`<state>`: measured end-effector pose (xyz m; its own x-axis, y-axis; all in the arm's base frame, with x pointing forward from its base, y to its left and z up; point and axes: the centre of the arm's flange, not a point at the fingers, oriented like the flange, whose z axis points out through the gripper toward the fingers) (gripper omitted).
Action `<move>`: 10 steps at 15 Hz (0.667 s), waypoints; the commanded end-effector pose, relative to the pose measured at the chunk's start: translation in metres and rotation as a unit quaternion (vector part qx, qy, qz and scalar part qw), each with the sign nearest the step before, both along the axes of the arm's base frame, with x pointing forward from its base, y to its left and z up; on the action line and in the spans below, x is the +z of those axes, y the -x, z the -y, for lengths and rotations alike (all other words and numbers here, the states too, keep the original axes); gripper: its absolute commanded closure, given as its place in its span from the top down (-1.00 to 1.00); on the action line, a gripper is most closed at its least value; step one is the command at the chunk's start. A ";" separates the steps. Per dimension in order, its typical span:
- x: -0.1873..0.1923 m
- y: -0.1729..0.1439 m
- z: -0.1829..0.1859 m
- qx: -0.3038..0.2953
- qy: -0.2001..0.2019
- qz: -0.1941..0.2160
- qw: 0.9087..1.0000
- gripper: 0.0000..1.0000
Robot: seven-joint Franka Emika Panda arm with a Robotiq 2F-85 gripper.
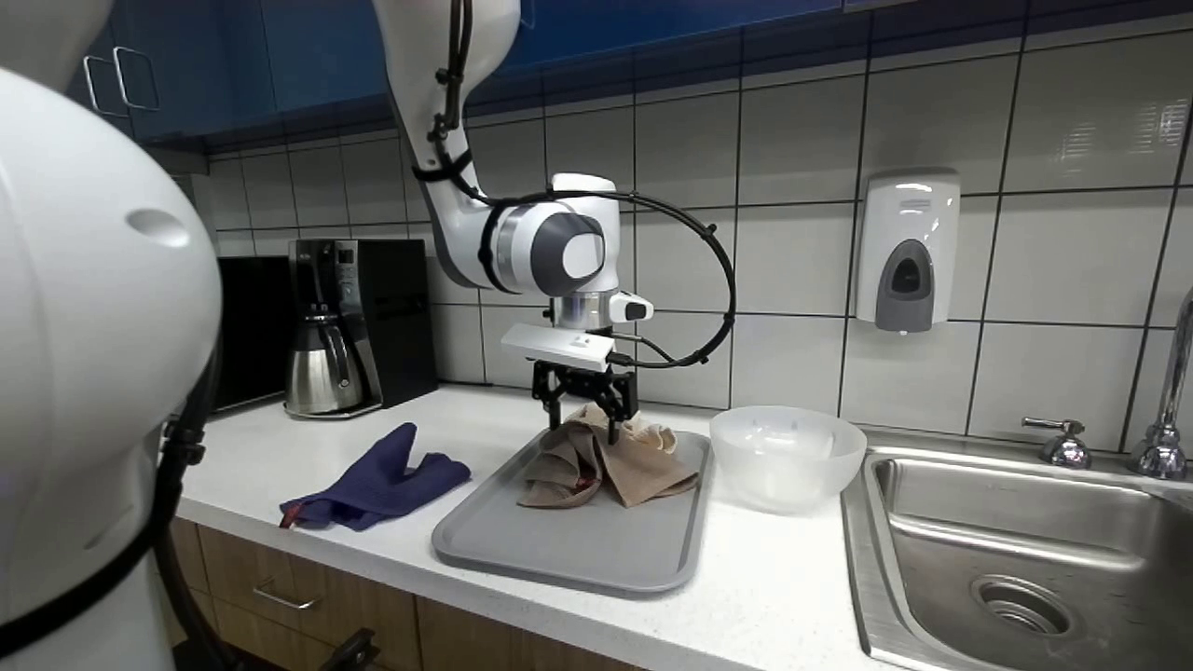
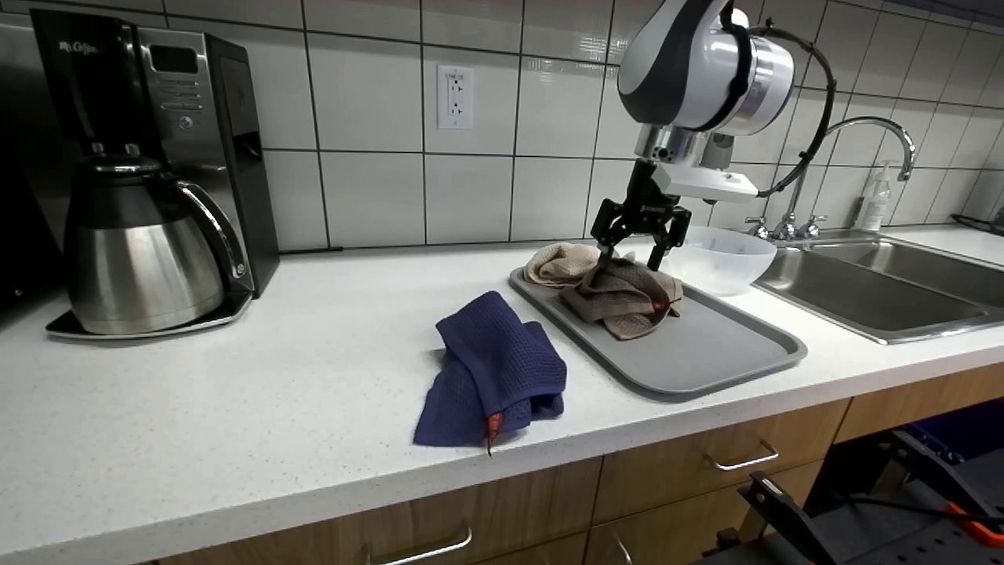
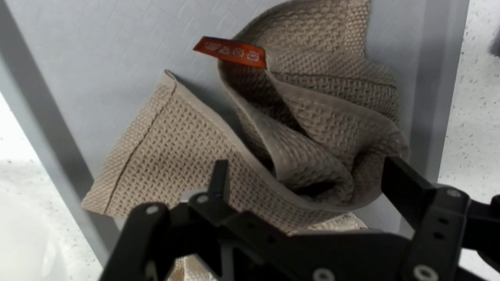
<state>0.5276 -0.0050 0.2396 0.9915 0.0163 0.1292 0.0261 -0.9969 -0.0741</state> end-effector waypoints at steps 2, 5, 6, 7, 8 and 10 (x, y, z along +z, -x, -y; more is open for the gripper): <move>0.001 -0.008 0.003 0.007 0.003 -0.001 1.000 1.00; 0.000 -0.007 0.003 0.006 0.005 -0.006 1.000 1.00; 0.000 -0.007 0.004 0.007 0.005 -0.007 1.000 1.00; -0.017 -0.011 0.009 0.010 0.003 -0.005 1.000 1.00; -0.021 -0.012 0.010 0.009 0.003 -0.003 1.000 1.00; -0.030 -0.013 0.014 0.006 0.004 -0.009 1.000 1.00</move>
